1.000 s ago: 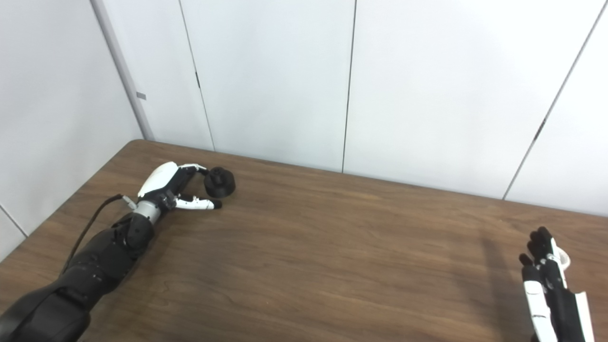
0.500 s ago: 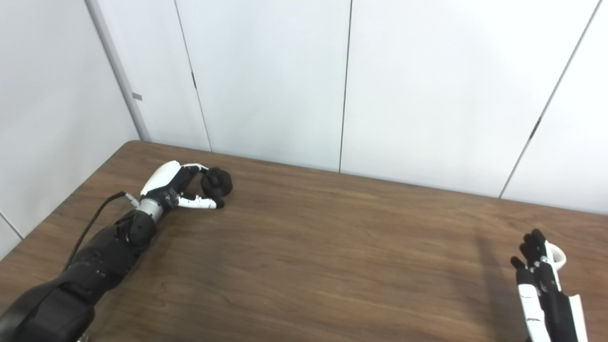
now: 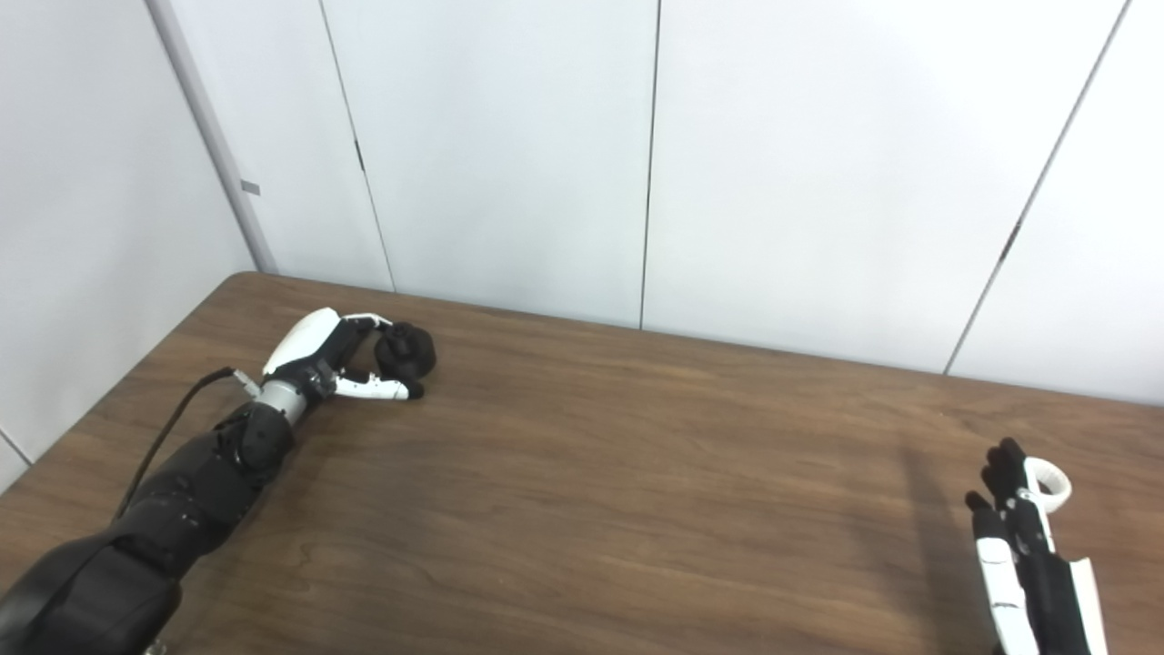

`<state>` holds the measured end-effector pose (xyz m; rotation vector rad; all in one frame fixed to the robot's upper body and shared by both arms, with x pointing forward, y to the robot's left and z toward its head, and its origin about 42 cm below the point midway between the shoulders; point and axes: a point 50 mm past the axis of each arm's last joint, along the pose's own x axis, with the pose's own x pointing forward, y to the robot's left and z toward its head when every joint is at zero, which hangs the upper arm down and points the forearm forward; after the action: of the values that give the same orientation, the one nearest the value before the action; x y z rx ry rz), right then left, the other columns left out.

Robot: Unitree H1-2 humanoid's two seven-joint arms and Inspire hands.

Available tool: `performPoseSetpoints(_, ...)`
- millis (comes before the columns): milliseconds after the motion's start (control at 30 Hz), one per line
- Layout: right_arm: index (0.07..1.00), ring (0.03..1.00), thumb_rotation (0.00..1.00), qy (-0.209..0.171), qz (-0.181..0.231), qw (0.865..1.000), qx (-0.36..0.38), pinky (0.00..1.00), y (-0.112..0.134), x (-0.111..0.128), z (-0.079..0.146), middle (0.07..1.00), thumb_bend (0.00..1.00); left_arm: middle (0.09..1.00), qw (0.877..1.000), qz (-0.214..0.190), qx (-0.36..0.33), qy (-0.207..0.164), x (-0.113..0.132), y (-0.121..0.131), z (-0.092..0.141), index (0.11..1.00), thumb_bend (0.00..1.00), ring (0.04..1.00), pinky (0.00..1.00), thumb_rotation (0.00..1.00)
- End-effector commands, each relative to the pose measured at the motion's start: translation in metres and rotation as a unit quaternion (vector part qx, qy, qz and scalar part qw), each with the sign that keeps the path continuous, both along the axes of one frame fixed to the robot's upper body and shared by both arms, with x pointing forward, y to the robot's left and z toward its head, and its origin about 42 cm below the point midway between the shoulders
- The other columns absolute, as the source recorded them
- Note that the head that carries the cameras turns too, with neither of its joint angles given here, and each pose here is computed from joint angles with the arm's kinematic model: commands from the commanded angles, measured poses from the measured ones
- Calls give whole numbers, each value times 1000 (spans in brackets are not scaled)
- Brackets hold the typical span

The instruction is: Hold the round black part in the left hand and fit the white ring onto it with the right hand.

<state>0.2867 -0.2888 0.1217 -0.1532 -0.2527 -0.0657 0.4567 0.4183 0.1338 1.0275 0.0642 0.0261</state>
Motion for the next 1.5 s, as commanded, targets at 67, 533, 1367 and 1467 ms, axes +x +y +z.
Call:
performPoseSetpoints(67, 991, 990, 876, 44, -8, 999, 24, 945, 7, -18, -26, 986, 345, 842, 999, -21, 2, 24, 6, -16, -6, 671, 901, 915, 951, 203)
performPoseSetpoints(533, 982, 982, 880, 15, -21, 999, 27, 924, 6, -11, -14, 974, 366, 745, 993, -99, 67, -27, 12, -22, 20, 480, 524, 904, 943, 50)
performPoseSetpoints(1367, 958, 963, 865, -47, -10, 998, 34, 845, 21, -9, 22, 971, 368, 851, 957, -262, 109, -64, -27, -93, 24, 479, 525, 1000, 1000, 54)
performPoseSetpoints(1467, 954, 955, 861, -58, -7, 998, 36, 848, 22, -10, 25, 968, 396, 867, 953, -281, 98, -66, -33, -105, 20, 479, 525, 1000, 1000, 56)
